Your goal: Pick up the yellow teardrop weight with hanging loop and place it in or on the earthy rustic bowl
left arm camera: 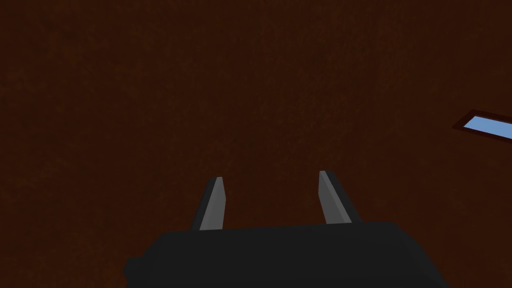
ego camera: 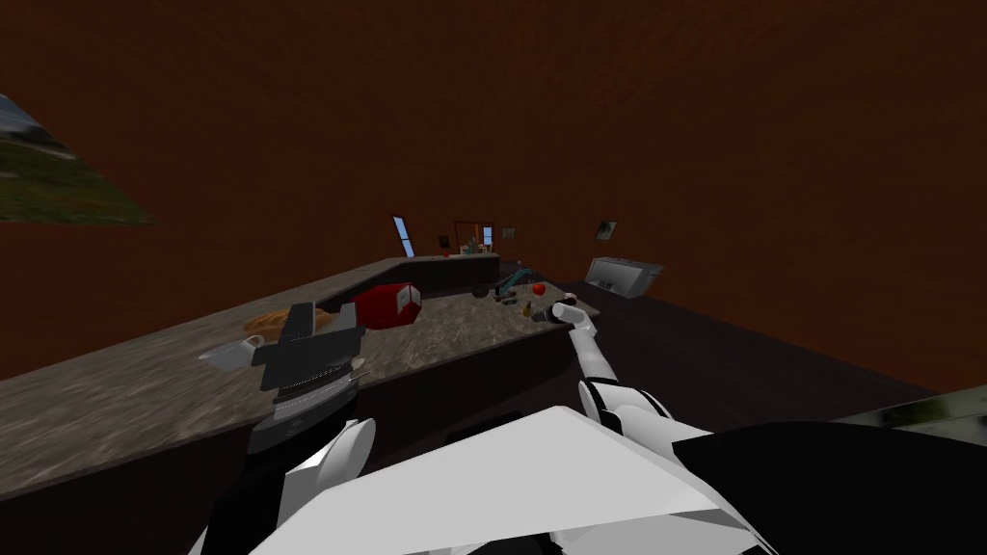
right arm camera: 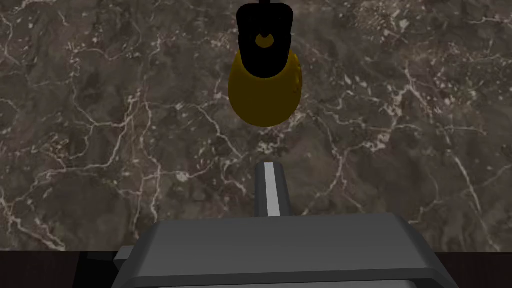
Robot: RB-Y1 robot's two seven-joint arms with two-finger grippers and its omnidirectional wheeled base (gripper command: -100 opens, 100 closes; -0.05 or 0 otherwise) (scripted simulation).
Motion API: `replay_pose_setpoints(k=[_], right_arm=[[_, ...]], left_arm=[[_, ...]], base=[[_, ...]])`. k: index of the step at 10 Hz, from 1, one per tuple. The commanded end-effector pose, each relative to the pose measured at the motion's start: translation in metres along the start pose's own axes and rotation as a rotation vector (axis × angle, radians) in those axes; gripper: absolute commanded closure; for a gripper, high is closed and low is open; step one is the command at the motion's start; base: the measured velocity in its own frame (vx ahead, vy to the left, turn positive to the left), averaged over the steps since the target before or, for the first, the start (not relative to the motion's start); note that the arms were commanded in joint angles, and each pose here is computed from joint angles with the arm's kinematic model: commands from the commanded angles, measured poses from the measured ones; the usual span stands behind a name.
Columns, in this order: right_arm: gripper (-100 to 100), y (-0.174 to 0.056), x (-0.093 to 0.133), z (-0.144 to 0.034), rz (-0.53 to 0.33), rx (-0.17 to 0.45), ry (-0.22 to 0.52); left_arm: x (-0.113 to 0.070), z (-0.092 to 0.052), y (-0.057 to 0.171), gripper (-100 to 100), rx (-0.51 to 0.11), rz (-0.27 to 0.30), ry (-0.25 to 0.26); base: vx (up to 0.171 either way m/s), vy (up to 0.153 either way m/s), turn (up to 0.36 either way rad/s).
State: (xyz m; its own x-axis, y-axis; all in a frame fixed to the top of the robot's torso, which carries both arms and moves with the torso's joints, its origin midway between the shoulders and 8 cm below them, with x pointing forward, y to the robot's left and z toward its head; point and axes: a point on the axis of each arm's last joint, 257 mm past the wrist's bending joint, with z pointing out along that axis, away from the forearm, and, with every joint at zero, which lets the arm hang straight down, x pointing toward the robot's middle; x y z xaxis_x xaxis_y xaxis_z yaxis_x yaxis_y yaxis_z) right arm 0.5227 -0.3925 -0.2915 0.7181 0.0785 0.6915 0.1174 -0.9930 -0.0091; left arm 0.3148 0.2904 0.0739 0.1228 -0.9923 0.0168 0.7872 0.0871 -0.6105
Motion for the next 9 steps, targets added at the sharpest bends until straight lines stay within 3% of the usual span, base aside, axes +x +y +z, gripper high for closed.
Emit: replay_pose_setpoints(k=[1,9], right_arm=[[-100,0.007,-0.002,-0.001,0.011,-0.007,-0.007],[-100,0.049,-0.005,-0.006,0.078,-0.055,-0.023]], left_arm=[[0.000,0.000,0.000,0,0.000,0.000,0.000],[0.000,0.000,0.000,0,0.000,0.000,0.000]], base=[[-0.197,0.000,-0.016],[-0.241,0.028,-0.007]])
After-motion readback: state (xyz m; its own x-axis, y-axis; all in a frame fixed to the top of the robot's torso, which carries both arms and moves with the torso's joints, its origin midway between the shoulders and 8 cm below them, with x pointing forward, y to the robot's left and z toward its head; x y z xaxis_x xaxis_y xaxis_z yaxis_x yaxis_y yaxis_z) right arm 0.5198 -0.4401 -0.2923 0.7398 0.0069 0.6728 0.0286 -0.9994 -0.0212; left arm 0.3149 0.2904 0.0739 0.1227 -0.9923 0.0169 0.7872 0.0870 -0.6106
